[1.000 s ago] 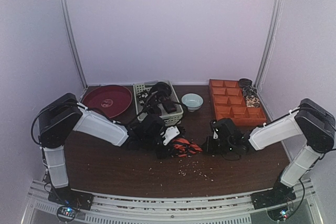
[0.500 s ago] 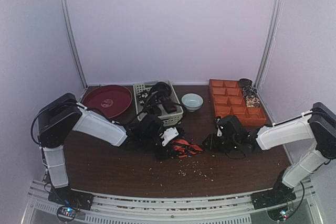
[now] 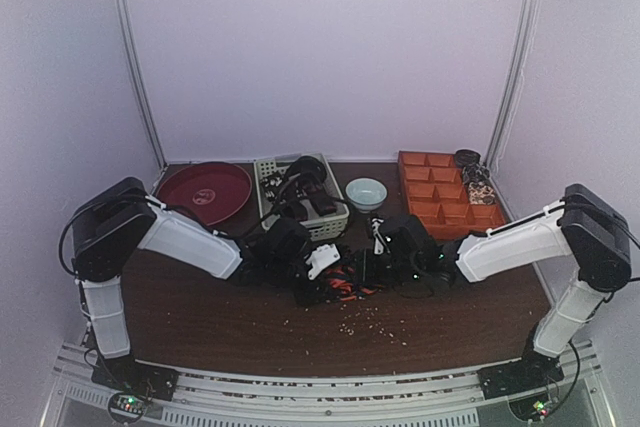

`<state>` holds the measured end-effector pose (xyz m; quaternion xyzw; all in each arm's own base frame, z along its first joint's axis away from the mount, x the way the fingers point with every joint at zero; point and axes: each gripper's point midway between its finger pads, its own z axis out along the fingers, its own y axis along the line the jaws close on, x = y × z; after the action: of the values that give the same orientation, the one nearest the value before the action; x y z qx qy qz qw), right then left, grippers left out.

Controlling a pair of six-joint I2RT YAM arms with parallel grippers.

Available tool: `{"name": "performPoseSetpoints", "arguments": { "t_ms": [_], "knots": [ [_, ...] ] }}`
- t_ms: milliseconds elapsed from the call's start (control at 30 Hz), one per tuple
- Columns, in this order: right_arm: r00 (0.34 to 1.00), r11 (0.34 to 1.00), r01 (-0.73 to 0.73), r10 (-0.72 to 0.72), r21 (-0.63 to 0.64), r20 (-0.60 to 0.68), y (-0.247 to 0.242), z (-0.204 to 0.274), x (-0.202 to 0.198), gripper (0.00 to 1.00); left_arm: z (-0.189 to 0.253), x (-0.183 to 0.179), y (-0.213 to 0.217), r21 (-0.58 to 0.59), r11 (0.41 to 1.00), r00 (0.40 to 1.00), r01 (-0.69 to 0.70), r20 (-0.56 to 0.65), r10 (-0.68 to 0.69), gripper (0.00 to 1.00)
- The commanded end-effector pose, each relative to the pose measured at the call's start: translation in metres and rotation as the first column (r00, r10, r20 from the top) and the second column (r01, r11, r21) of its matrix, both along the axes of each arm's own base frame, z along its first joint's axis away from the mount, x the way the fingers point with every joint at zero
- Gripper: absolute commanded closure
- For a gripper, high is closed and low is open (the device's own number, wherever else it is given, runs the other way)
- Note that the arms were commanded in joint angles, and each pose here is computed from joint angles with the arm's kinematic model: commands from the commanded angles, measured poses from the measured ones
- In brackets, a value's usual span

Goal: Roll the ties
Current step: Roll the tie at the center of the board.

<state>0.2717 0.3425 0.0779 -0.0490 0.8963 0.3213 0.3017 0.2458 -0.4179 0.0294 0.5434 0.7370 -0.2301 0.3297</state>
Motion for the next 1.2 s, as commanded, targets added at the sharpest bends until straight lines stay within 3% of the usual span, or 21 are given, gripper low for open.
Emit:
{"name": "performPoseSetpoints", "arguments": {
  "t_ms": [0, 167, 467, 533, 667, 933, 1167],
  "knots": [
    [0.999, 0.999, -0.033, 0.033, 0.009, -0.008, 0.021, -0.006, 0.001, 0.64, -0.012, -0.005, 0.01, 0.036, 0.999, 1.0, 0.006, -0.017, -0.005, 0.49],
    [0.999, 1.0, -0.025, 0.024, -0.009, -0.046, 0.017, -0.028, -0.003, 0.68, 0.004, -0.003, 0.014, -0.001, 0.999, 0.999, -0.035, 0.002, 0.035, 0.32],
    [0.997, 1.0, -0.007, 0.006, -0.008, -0.071, 0.005, -0.042, -0.013, 0.7, 0.034, -0.01, 0.044, -0.11, 0.979, 0.985, -0.174, -0.008, 0.174, 0.3],
    [0.997, 1.0, -0.008, 0.008, -0.001, -0.072, 0.003, -0.042, -0.015, 0.71, 0.031, -0.01, 0.055, -0.113, 0.968, 0.974, -0.225, -0.019, 0.224, 0.35],
    [0.998, 1.0, -0.004, 0.005, 0.008, -0.067, 0.0, -0.042, -0.017, 0.71, 0.018, -0.011, 0.069, -0.115, 0.947, 0.954, -0.301, -0.054, 0.296, 0.58],
    [0.997, 0.999, 0.007, -0.004, 0.034, -0.082, 0.001, -0.042, -0.017, 0.71, 0.006, 0.004, 0.054, -0.128, 0.929, 0.938, -0.347, -0.075, 0.339, 0.97],
    [0.991, 0.997, 0.035, -0.026, 0.062, -0.134, -0.001, -0.038, -0.022, 0.71, 0.008, -0.008, 0.021, -0.201, 0.945, 0.962, -0.257, -0.141, 0.232, 1.0]
  ]
}}
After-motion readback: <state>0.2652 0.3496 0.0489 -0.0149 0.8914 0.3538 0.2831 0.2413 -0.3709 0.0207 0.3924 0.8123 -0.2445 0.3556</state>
